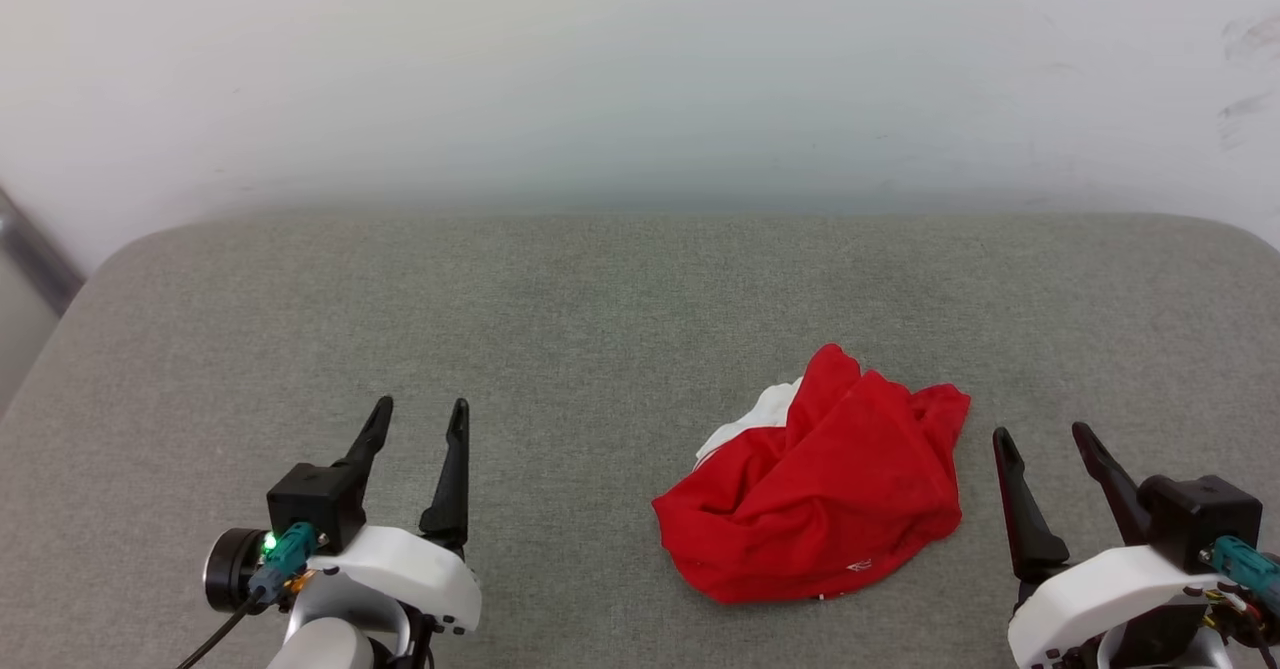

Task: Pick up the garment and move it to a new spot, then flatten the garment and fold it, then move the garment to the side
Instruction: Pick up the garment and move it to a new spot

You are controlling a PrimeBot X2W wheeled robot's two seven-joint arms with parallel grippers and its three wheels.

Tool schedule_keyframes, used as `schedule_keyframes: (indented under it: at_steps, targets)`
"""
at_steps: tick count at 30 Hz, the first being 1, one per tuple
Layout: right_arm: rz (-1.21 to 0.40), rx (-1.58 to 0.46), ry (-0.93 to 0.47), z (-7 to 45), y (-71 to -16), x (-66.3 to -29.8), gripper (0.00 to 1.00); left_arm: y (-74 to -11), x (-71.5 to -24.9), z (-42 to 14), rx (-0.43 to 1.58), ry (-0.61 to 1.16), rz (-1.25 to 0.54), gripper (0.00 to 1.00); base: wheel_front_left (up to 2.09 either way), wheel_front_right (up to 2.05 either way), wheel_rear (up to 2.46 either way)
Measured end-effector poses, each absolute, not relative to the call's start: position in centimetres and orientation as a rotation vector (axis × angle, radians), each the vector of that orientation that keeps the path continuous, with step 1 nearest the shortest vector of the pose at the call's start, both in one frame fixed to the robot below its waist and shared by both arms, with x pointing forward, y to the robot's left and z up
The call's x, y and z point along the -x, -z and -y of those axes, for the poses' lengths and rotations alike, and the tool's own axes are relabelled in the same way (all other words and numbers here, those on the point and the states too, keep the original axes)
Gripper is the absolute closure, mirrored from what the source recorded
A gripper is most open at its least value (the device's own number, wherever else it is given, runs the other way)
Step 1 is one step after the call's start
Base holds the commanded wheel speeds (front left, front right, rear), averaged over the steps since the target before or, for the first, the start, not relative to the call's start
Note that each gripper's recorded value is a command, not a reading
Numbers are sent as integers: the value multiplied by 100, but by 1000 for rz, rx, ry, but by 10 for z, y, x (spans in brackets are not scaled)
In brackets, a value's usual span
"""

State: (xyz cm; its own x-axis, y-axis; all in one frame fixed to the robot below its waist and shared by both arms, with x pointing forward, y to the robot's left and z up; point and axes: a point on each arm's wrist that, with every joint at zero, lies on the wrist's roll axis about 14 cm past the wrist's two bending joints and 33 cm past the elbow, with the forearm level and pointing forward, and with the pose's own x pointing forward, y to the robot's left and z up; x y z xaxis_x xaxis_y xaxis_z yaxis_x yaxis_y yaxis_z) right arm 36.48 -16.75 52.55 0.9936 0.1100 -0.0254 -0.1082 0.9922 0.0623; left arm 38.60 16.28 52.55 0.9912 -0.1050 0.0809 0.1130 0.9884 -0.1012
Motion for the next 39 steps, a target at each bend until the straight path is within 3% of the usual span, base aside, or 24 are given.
schedule_keyframes:
  at_steps: [14,23,31,39]
  targets:
    - [-38,-66,-111,167,-523,-367,0,-527,-389,-151,124,156,63,0,0,0,0]
    - [-67,-67,-116,165,-514,-379,0,-557,-409,-66,65,483,56,0,0,0,0]
    - [-100,-70,-104,168,-501,-390,0,-503,-397,6,-79,795,-251,0,0,0,0]
    - [-139,-79,-78,176,-486,-392,0,-434,-346,27,-219,1012,-639,0,0,0,0]
